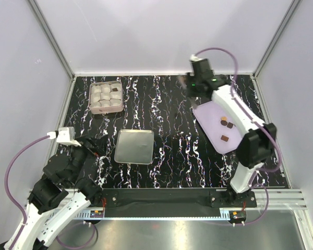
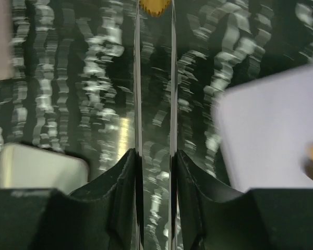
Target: Pack the chocolate
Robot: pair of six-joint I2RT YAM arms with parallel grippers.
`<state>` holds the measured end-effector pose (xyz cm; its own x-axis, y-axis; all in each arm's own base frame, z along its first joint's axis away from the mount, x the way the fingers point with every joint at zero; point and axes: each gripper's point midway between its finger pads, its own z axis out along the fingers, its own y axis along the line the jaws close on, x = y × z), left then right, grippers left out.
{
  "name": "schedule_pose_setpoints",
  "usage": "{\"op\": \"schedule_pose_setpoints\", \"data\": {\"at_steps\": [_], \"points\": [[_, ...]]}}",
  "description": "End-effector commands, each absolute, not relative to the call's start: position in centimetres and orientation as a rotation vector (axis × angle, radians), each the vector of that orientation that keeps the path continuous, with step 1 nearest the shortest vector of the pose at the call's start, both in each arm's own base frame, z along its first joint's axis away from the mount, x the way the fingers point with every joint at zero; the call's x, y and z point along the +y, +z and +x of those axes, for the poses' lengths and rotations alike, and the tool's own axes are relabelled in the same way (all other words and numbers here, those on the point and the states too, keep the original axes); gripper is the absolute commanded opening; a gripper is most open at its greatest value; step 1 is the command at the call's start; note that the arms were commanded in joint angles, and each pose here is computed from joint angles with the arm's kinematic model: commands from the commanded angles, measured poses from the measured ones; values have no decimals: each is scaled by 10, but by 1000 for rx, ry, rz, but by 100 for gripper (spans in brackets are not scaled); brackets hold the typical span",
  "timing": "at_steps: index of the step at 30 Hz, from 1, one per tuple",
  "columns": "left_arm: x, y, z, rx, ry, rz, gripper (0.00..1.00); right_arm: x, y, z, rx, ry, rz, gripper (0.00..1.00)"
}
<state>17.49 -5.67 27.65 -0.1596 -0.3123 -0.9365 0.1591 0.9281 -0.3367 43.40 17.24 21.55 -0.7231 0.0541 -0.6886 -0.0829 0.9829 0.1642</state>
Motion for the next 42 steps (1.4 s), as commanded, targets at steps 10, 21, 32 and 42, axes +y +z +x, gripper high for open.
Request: {"op": "schedule_pose_setpoints", "data": {"at_steps": [10,21,32,42], "points": [[-50,294,174,1603,-433,-160,99,395,242,452,2127,515,-426,37],[-51,294,174,1602,-436,-155,99,487,201,445,2020,595,-627,37],[-52,294,174,1605,-438,-148,99,502,154,454,2008,517,-702,40],[-53,293,175,1606,-437,-147,99,496,136,465,1987,402,-726,41]]}}
